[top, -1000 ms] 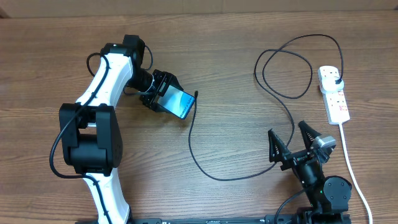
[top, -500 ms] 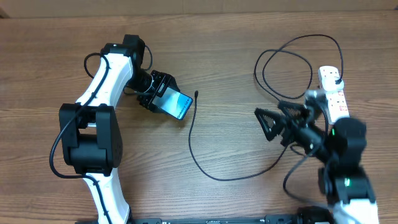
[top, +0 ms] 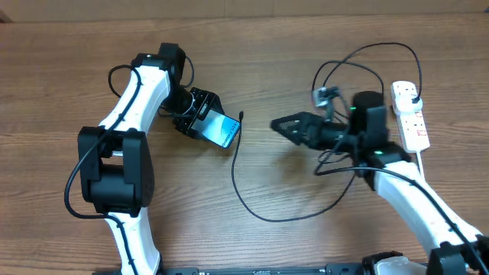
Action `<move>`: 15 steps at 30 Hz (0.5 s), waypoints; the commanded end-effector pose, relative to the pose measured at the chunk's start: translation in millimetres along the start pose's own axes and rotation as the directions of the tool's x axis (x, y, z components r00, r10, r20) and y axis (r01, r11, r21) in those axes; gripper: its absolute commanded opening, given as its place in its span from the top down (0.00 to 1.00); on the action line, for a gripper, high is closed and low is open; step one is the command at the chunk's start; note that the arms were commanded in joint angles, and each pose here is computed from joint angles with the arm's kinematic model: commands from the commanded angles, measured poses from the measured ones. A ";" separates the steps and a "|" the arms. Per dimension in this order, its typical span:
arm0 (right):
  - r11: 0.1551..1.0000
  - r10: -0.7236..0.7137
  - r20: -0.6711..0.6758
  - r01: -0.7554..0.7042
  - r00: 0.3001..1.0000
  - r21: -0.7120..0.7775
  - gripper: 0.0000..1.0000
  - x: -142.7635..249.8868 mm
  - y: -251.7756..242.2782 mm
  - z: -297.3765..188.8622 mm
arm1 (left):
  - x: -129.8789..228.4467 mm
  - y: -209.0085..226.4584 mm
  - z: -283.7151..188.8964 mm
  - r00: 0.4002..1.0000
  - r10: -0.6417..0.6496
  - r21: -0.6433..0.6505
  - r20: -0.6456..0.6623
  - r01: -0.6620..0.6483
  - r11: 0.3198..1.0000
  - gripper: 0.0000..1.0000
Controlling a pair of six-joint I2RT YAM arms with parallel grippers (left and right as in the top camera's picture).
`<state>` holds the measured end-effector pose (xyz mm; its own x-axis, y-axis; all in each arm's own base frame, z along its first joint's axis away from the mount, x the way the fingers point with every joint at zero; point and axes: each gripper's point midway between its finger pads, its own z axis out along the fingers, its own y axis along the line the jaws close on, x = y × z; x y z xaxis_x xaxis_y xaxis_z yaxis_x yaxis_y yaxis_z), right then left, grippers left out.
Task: Plug charger to phone and switch on socket
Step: 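Move the right gripper left toward the black cable's USB-C end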
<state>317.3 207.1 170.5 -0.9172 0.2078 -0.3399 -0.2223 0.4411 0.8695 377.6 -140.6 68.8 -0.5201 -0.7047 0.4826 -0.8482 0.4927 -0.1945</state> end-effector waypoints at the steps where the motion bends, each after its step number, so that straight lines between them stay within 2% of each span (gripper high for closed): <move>1: 0.983 0.130 0.070 -0.137 0.989 0.120 0.10 -2.3 -11.8 23.0 | 5.7 -8.2 -1.5 0.999 -0.042 0.007 0.011 0.042 0.999 0.42; 5: 0.951 0.179 0.151 -0.210 0.972 0.227 0.26 5.4 -21.6 42.4 | 9.9 -9.9 1.3 0.998 -0.055 0.004 0.010 0.055 0.998 0.41; 8: 0.936 0.189 0.175 -0.231 0.966 0.266 0.27 11.8 -26.3 52.2 | 12.8 -11.0 3.2 0.999 -0.046 0.002 0.009 0.045 0.999 0.42; 15: 0.937 0.182 0.135 -0.213 0.974 0.277 0.30 25.1 -31.2 70.7 | 30.9 -13.4 13.6 1.000 -0.011 -0.021 -0.003 0.011 1.000 0.42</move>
<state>317.3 255.6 103.0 -0.9029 0.3811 -0.1989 0.0868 0.6147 0.7840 369.7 -162.9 67.4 -0.5000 -0.7193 0.4822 -0.8569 0.4916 -0.1553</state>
